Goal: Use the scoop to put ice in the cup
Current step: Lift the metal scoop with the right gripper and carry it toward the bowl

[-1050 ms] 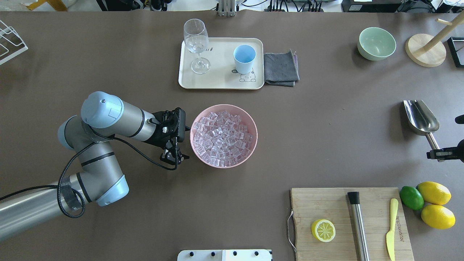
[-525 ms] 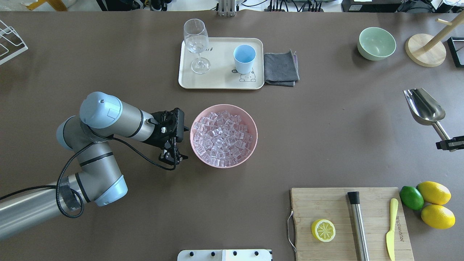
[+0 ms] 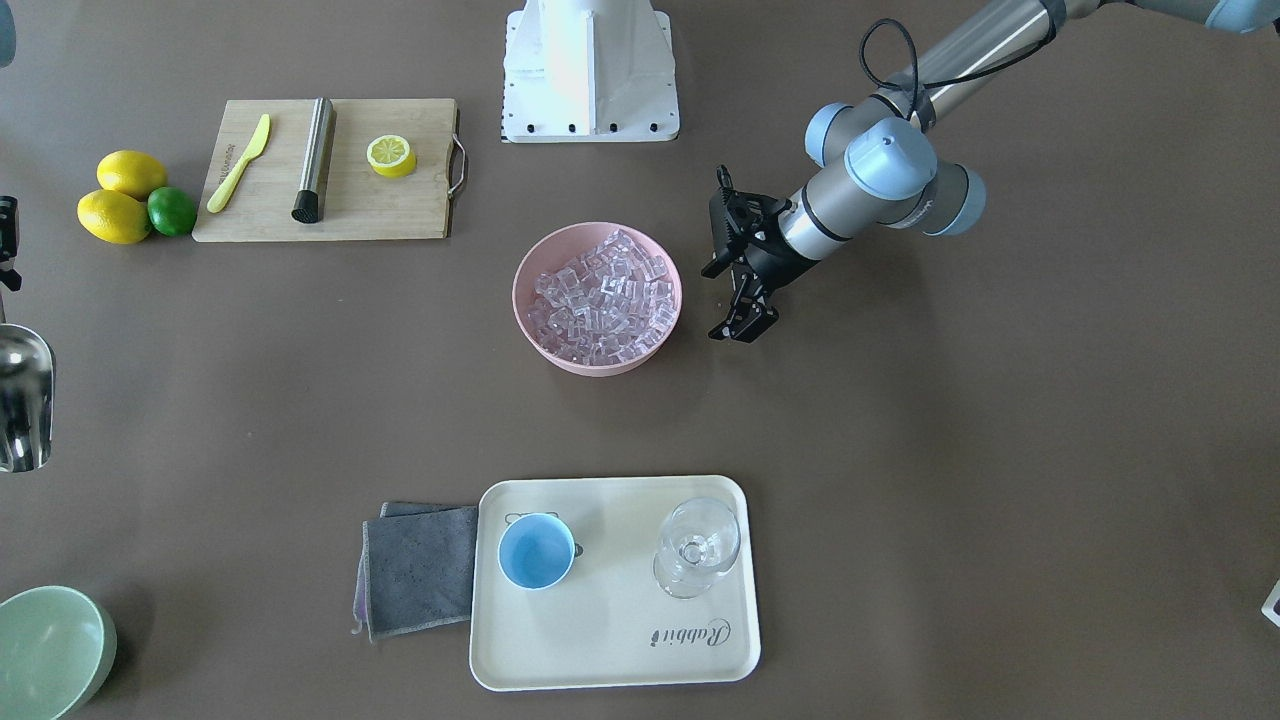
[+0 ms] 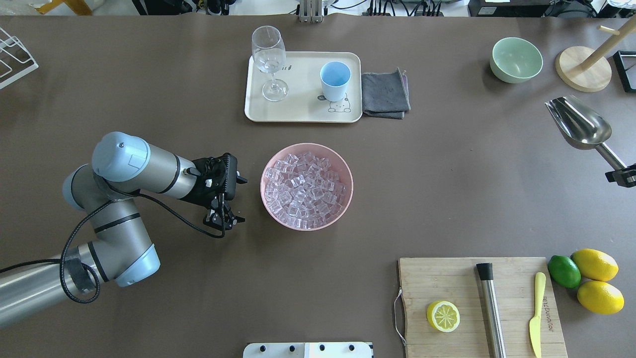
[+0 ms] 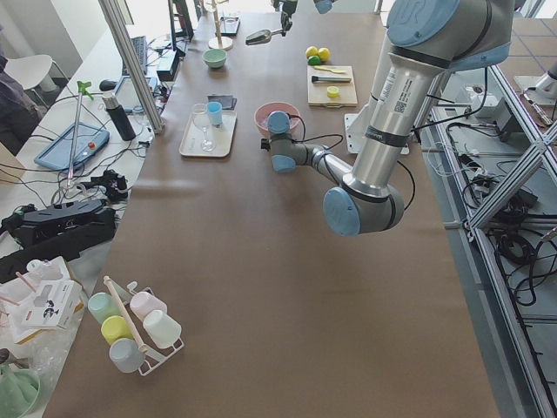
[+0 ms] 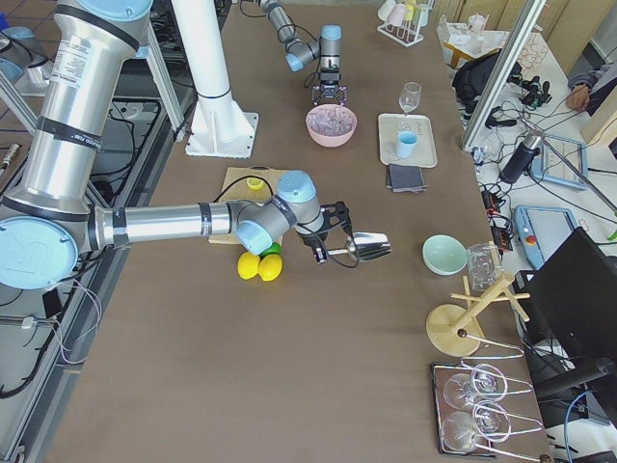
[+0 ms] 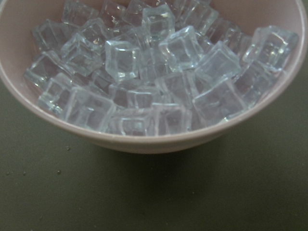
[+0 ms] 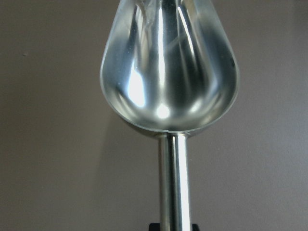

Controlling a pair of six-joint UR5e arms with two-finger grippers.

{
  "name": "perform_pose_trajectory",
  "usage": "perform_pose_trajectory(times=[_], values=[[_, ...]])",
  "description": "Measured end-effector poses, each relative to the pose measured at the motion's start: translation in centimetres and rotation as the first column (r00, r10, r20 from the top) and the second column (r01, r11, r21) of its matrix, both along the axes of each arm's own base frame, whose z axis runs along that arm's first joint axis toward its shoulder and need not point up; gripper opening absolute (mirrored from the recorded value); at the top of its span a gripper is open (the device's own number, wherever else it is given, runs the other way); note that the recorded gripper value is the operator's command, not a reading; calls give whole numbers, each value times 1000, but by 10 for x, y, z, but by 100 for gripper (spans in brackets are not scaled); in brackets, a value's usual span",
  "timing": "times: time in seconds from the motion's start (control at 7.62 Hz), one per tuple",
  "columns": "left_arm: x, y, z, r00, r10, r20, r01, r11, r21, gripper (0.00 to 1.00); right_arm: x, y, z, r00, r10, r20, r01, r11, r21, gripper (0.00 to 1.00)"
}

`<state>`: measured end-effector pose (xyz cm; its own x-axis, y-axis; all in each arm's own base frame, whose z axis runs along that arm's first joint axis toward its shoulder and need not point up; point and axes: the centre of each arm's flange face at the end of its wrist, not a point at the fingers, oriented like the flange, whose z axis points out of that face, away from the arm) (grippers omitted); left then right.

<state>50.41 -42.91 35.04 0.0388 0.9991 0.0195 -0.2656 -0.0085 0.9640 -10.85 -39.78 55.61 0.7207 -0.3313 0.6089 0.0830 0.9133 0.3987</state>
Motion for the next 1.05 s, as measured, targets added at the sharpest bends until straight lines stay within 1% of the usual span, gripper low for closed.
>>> perform_pose_trajectory(times=[0.13, 0.26, 0.39, 0.52, 0.66, 0.79, 0.92, 1.05], values=[[-5, 3, 10, 1000, 1, -8, -1, 1000, 6, 99, 4, -7, -7, 999, -44, -26, 45, 998, 47, 0], [-9, 5, 15, 1000, 1, -14, -1, 1000, 9, 99, 7, -9, -17, 996, -86, -34, 88, 992, 85, 0], [-10, 6, 17, 1000, 2, -15, -2, 1000, 11, 99, 8, -8, -30, 992, -125, -35, 128, 984, 127, 0], [-11, 6, 19, 1000, 2, -16, -2, 1000, 11, 99, 8, -8, -45, 982, -184, -52, 191, 963, 191, 0], [-11, 7, 19, 1000, 4, -17, -4, 1000, 11, 99, 2, -17, -66, 960, -262, -96, 279, 923, 267, 0], [-11, 7, 19, 1000, 7, -17, -7, 1000, 10, 99, -14, -36, -99, 919, -359, -164, 394, 858, 330, 0], [-11, 7, 19, 1000, 9, -18, -8, 1000, 10, 99, -35, -49, -144, 856, -454, -247, 516, 773, 368, 0], [-11, 7, 19, 1000, 9, -18, -9, 1000, 9, 99, -56, -55, -183, 799, -511, -318, 601, 705, 376, 0]])
